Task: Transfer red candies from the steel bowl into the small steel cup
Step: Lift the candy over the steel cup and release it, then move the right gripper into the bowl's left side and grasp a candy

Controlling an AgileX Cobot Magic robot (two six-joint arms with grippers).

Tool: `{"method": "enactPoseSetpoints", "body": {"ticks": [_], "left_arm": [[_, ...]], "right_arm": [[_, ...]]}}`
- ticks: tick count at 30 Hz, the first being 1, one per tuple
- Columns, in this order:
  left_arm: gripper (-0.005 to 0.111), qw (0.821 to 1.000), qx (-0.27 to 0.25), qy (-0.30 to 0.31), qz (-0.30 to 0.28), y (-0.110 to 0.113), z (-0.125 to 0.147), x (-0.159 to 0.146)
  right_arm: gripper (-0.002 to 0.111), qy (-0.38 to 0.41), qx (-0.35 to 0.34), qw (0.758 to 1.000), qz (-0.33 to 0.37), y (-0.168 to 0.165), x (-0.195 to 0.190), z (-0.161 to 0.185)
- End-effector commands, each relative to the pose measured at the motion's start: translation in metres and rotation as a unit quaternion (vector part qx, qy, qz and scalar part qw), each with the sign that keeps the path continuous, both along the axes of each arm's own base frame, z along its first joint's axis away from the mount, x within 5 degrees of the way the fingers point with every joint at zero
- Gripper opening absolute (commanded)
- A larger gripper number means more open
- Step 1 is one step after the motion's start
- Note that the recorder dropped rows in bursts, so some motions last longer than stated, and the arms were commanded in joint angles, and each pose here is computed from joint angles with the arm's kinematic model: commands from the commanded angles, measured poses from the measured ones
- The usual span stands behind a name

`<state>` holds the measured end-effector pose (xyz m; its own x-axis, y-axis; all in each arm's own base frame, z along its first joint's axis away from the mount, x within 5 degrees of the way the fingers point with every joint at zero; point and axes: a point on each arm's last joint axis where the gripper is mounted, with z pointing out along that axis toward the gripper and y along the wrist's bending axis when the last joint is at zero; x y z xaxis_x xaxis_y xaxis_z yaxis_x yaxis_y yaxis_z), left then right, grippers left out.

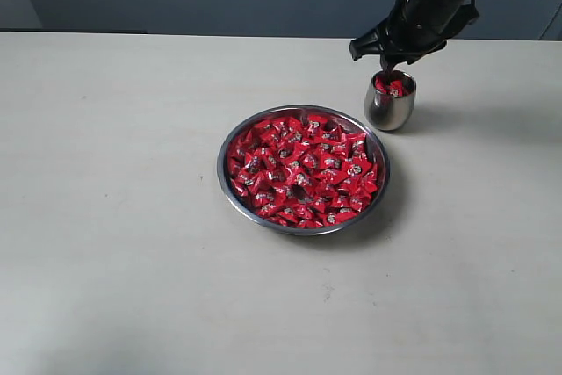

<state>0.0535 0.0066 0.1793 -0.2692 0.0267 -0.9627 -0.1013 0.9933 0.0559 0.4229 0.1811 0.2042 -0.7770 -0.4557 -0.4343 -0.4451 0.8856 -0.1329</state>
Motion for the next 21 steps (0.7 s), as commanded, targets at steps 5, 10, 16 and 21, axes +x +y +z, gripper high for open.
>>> {"method": "enactPoseSetpoints", "body": {"ticks": [5, 10, 16, 21], "left_arm": [[0.0, 1.0, 0.001, -0.011, 0.0, 0.0, 0.004, 0.0], [0.0, 1.0, 0.001, -0.011, 0.0, 0.0, 0.004, 0.0], [0.0, 1.0, 0.001, -0.011, 0.0, 0.0, 0.004, 0.0], [0.0, 1.0, 0.001, -0.011, 0.0, 0.0, 0.004, 0.0]], "right_arm": [[0.038, 0.065, 0.129, 0.989, 0.008, 0.017, -0.025, 0.035], [0.036, 0.126, 0.147, 0.975, 0.113, 0.081, -0.072, 0.029], [0.036, 0.14, 0.078, 0.974, 0.159, 0.115, -0.1, 0.01], [0.036, 0.194, 0.066, 0.969, 0.135, 0.123, -0.104, -0.019]]}}
